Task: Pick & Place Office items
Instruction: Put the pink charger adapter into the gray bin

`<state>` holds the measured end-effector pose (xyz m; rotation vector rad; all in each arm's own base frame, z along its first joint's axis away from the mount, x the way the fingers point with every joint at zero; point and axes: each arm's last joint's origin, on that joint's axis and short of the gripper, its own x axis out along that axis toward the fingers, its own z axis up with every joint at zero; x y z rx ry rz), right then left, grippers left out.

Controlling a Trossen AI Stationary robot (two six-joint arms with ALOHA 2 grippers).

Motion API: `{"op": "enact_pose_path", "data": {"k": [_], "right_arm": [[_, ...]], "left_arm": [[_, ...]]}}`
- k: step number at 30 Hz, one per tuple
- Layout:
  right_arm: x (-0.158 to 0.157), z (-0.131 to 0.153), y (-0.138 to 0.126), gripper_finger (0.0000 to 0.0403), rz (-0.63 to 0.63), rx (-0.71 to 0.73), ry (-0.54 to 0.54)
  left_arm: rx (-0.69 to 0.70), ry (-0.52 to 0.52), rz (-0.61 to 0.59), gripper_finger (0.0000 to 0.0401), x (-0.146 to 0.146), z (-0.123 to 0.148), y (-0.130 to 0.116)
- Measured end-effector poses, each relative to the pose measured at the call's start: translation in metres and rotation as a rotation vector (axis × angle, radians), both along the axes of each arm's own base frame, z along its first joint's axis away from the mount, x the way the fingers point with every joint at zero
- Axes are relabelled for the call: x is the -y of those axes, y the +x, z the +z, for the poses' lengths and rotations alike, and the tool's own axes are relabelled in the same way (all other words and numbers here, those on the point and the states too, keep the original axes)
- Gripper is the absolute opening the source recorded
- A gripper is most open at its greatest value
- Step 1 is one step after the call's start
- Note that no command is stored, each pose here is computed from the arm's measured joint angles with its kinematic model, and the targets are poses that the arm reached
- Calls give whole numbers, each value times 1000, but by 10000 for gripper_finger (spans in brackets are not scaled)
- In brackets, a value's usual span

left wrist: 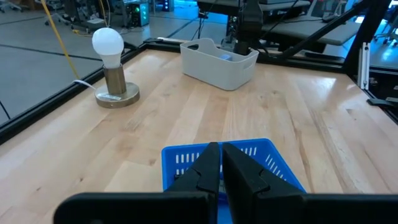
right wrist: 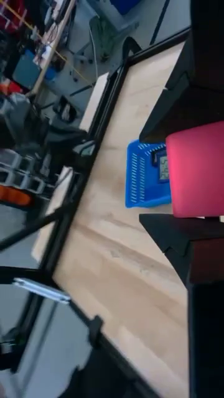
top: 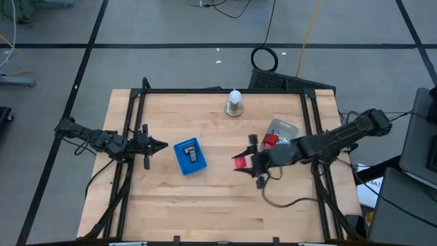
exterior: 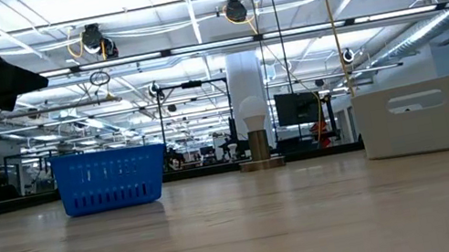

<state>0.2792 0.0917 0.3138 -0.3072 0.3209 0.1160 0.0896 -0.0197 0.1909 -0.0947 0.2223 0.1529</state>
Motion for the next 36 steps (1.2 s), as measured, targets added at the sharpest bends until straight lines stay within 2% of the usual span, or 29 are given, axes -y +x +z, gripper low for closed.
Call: {"op": "enact_pose_path", "data": {"k": [5, 13, 18, 25, 32, 36], "right_arm": [[13, 4, -35, 169, -23, 53, 59], [44, 21, -101, 169, -201, 180, 63], [60, 16, -137, 169, -338, 229, 85], [71, -8, -161, 169, -446, 235, 56], [82, -26, -187, 169, -567, 302, 58], [87, -35, -200, 169, -575, 321, 79]], "left_arm": [[1, 0, 0, 21, 0, 0, 0], [13, -5, 0, 21, 0, 1, 0], [17, -7, 0, 21, 0, 2, 0], [18, -16, 2, 21, 0, 2, 0], [19, -22, 4, 21, 0, 2, 0], [19, -24, 4, 21, 0, 2, 0]]}}
